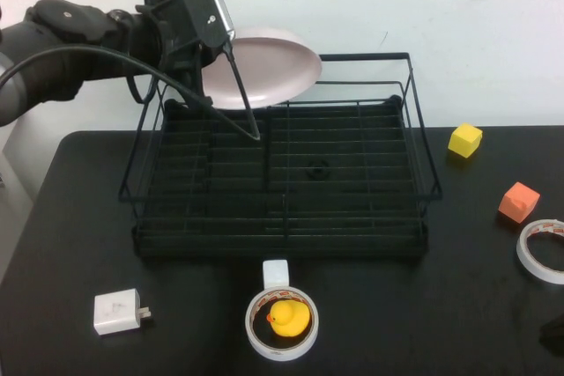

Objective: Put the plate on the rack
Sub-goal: Place the plate on the rack

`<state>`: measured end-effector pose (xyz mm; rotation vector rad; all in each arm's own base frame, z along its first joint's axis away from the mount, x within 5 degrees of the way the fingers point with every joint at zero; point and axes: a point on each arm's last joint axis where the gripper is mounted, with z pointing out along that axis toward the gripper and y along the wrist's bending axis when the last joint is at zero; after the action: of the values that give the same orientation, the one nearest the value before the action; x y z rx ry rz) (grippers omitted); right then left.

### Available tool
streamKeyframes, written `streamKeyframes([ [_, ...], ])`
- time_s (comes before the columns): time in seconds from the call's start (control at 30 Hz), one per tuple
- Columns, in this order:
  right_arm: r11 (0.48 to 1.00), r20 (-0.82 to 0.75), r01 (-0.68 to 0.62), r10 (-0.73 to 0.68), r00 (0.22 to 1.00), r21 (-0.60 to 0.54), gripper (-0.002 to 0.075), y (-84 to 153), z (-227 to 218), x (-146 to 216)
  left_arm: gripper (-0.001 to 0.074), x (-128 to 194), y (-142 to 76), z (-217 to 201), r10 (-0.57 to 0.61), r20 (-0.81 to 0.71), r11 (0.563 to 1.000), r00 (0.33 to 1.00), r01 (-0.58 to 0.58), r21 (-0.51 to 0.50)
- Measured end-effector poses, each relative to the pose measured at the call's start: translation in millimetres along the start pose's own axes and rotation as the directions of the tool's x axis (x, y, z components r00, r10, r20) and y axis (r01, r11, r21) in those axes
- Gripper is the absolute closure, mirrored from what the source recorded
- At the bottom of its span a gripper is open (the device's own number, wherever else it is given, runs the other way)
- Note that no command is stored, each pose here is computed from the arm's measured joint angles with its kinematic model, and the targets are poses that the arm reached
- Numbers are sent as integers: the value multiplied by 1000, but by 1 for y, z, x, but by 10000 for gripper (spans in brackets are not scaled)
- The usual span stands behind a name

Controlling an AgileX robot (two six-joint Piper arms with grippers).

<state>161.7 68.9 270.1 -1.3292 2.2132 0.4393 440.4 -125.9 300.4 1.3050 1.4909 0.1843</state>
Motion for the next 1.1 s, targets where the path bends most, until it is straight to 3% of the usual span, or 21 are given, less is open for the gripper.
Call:
streamKeyframes([
  [0.63,1000,1,-1,1,1000,-3,721,0,0,0,643,41,-25,27,2,-131,991,991,16,136],
  [1.1,1000,2,-2,2,1000,-2,722,0,0,0,643,45,-26,31,-22,-142,993,990,38,112],
])
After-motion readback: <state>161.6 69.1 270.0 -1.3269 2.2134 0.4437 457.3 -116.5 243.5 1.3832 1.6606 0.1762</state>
